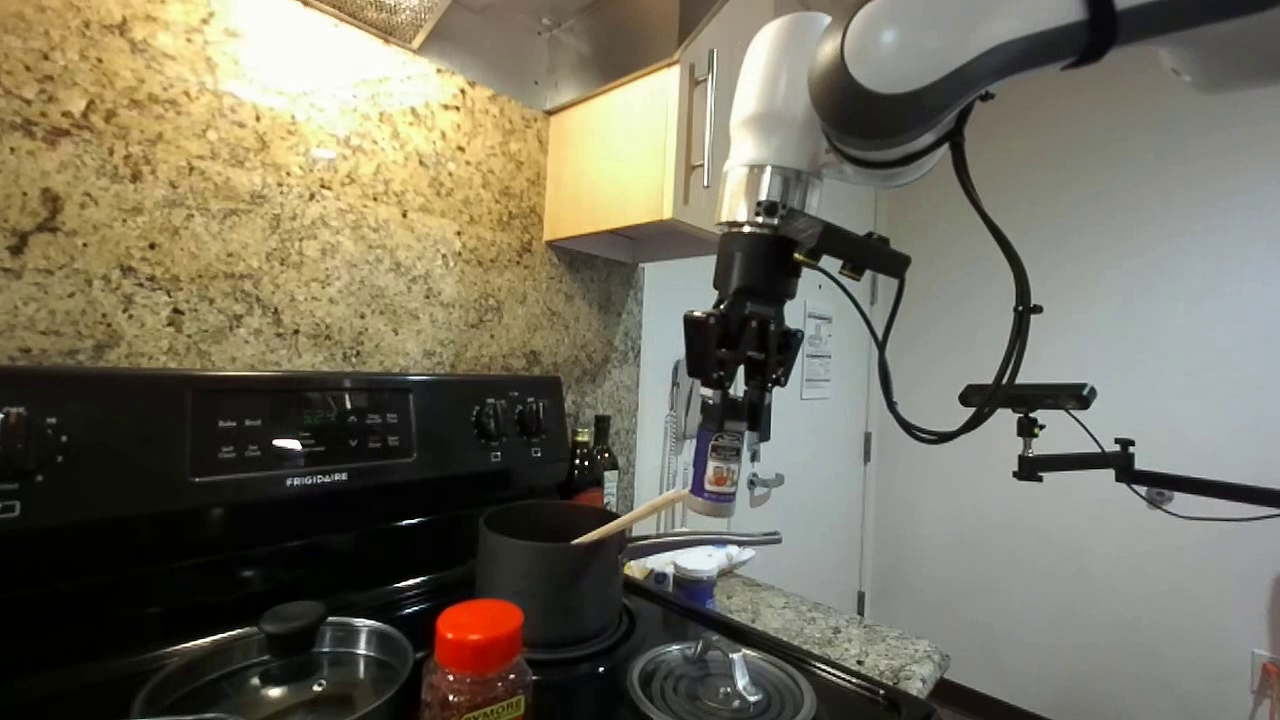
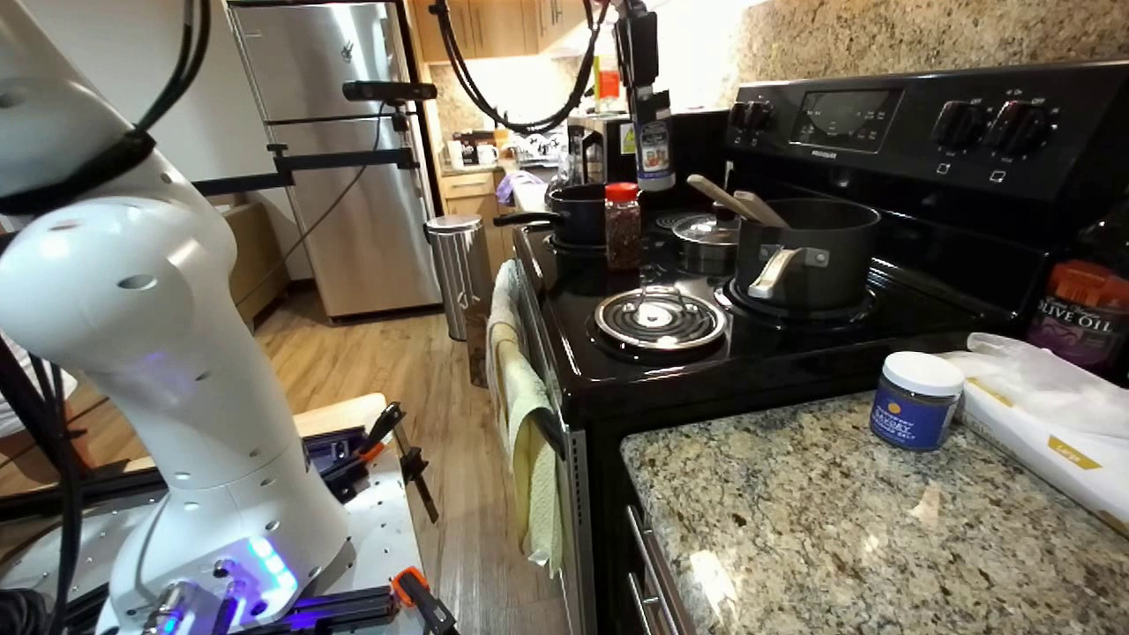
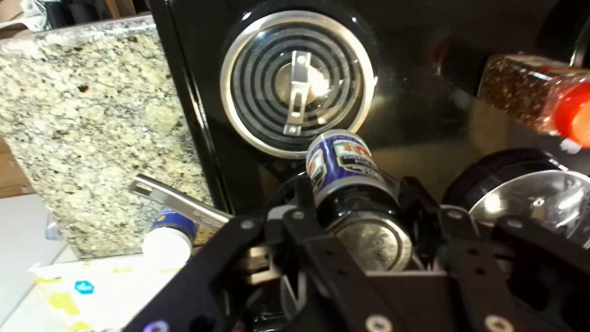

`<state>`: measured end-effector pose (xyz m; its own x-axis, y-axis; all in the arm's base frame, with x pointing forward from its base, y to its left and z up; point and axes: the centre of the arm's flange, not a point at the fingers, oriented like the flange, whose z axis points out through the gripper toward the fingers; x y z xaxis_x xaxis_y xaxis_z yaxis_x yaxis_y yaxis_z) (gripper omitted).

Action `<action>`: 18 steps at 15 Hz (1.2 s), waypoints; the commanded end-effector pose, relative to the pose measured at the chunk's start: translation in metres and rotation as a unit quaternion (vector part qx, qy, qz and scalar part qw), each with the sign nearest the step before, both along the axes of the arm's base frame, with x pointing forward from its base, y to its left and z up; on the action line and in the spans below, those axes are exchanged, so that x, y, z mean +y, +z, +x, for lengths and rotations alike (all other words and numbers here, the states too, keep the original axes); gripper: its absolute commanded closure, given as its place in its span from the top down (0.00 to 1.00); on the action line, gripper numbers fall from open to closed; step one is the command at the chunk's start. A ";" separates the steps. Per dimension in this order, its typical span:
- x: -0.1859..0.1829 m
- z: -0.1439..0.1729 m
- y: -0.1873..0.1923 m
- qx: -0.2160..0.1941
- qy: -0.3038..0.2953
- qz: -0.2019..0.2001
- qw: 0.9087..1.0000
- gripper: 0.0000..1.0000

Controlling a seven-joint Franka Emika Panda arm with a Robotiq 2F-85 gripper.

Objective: Pick up the salt shaker on the stove and place it on the counter-top.

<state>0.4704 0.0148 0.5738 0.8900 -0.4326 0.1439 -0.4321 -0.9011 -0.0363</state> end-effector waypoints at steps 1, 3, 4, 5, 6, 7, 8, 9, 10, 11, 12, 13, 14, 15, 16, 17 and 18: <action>-0.072 -0.020 -0.018 -0.011 -0.047 0.016 0.999 0.24; -0.111 -0.024 -0.032 -0.007 -0.075 0.035 0.997 0.24; -0.128 -0.026 -0.039 -0.006 -0.084 0.042 0.996 0.24; -0.139 -0.028 -0.045 -0.007 -0.088 0.051 0.995 0.24; -0.144 -0.028 -0.050 -0.005 -0.085 0.058 0.995 0.24; -0.137 -0.027 -0.040 0.001 -0.094 0.039 0.995 0.49; -0.144 -0.029 -0.045 0.002 -0.096 0.044 0.994 0.49; -0.146 -0.030 -0.047 0.002 -0.097 0.046 0.994 0.49; -0.146 -0.030 -0.048 0.002 -0.097 0.046 0.994 0.49; -0.145 -0.029 -0.048 0.002 -0.095 0.046 0.994 0.49; -0.139 -0.024 -0.051 0.007 -0.089 0.044 0.995 0.24; -0.139 -0.018 -0.051 0.009 -0.085 0.034 0.996 0.24; -0.142 -0.017 -0.051 0.011 -0.075 0.027 0.997 0.24; -0.147 -0.017 -0.052 0.019 -0.071 0.028 0.997 0.24; -0.155 -0.017 -0.053 0.020 -0.073 0.023 0.997 0.24; -0.165 -0.017 -0.055 0.023 -0.076 0.016 0.997 0.24; -0.175 -0.019 -0.057 0.025 -0.088 0.007 0.996 0.24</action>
<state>0.4474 -0.1318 0.5168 0.8068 -0.5844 0.0867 -0.5798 -0.8114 -0.0733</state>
